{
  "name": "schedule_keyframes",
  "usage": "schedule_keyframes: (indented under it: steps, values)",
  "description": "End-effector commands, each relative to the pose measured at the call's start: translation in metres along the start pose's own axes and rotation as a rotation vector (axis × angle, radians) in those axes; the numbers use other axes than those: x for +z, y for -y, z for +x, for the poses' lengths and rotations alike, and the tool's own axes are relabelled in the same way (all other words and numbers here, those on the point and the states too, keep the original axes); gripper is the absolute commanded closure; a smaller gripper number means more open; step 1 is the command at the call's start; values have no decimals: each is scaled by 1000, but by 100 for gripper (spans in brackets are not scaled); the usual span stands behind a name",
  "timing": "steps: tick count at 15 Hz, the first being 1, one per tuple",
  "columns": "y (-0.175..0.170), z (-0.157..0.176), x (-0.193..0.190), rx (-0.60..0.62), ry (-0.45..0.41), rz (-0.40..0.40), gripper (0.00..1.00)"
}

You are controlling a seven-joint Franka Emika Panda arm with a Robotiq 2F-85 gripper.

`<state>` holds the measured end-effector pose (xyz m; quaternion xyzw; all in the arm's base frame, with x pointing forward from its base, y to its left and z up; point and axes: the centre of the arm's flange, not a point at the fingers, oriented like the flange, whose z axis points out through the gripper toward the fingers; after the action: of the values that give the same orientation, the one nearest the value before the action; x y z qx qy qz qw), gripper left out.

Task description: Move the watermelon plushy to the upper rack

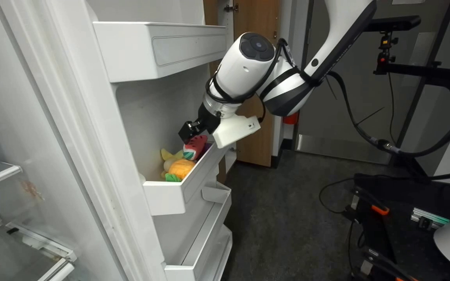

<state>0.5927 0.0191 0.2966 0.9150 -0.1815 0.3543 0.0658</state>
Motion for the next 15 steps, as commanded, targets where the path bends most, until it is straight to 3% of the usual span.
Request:
schedule_keyframes:
  steps: [1,5,6,8,15]
  values:
    - [13,-1,10,22,-15,8,0]
    - [18,-9,16,48,21,7,0]
    - [18,-11,18,59,26,7,25]
    - [19,-12,20,70,31,4,32]
    - [9,-7,12,84,37,9,88]
